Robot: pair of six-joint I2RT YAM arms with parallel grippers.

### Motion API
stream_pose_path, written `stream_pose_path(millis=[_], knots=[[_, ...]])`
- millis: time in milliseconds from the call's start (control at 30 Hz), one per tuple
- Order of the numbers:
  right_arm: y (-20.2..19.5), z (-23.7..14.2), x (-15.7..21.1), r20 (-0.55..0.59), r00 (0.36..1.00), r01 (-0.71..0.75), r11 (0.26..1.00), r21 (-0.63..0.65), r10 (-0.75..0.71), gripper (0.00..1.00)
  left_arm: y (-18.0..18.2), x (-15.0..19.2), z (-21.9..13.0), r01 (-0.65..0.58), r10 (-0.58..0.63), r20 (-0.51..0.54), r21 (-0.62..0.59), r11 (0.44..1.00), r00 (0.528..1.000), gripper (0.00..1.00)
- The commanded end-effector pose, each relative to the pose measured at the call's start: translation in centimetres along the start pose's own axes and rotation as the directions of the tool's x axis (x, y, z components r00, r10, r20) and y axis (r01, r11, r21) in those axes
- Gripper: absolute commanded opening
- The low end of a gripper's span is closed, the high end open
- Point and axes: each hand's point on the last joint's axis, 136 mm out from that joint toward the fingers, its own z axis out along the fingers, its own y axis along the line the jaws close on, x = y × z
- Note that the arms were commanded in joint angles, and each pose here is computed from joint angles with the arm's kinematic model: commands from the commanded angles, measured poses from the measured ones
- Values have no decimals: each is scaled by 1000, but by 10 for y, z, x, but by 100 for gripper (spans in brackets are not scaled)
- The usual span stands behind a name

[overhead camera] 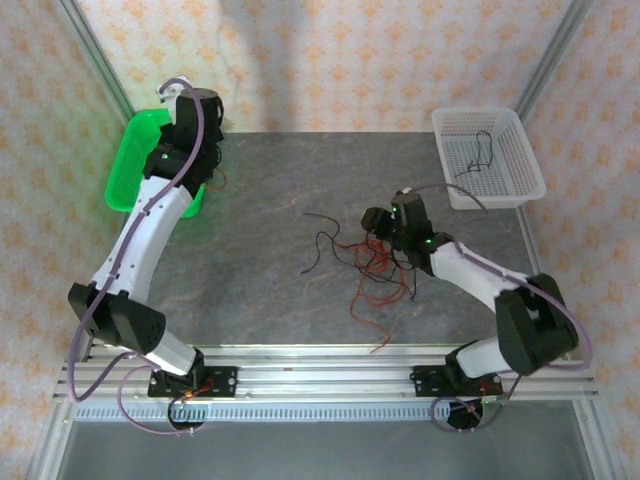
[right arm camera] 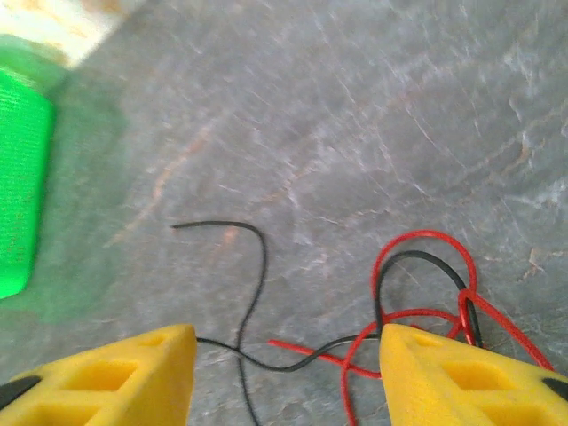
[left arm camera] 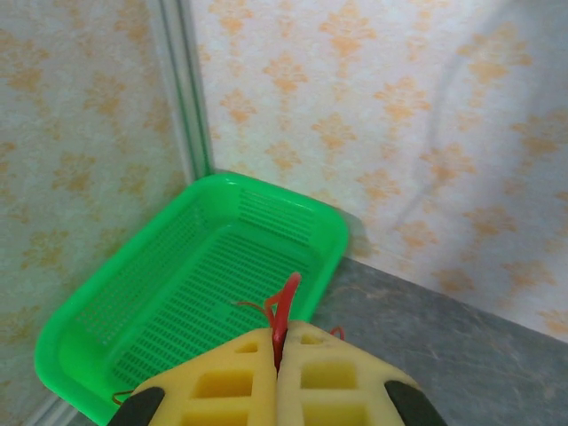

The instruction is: Untangle the cables

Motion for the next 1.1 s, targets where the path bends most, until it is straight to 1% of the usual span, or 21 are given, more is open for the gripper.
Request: stream_pose_path(millis=[0,133,167,267,400,533,567,767,867,1067], knots=[[0,-25,-6,23,999,26,1000,13,-27,59,13,-27,13,64,-63,62,-27,998,996,0],[2,-46,-7,38,999,31,1000,0,-31,61,34,-37,39,93,-84,97,-98,991,992,0],[6,-56,-11,56,998,32,999,-15,-31,61,39,-38,46,92,-78,105,-129,987,991,0],[4,-67,-10,69,997,35,999,-12,-34,62,52,-37,66,72,-47,114,-227,971,992,0],[-3,-74,-8,74,996,39,999,10,-40,62,66,-30,95,47,-13,107,-327,944,994,0],[-9,-74,-3,57,997,50,998,31,-51,62,80,-19,125,35,-6,75,-393,919,997,0],[-10,-74,-1,52,997,52,998,34,-54,62,81,-5,142,15,1,39,-405,914,999,0],[-16,-73,5,31,997,70,996,53,-72,62,97,36,185,34,-56,-43,-404,914,998,0],[-18,-73,7,21,997,78,995,58,-79,62,101,58,197,39,-77,-81,-398,916,994,0],[-18,-71,10,9,997,79,995,54,-79,62,100,99,210,45,-106,-146,-372,927,984,0]])
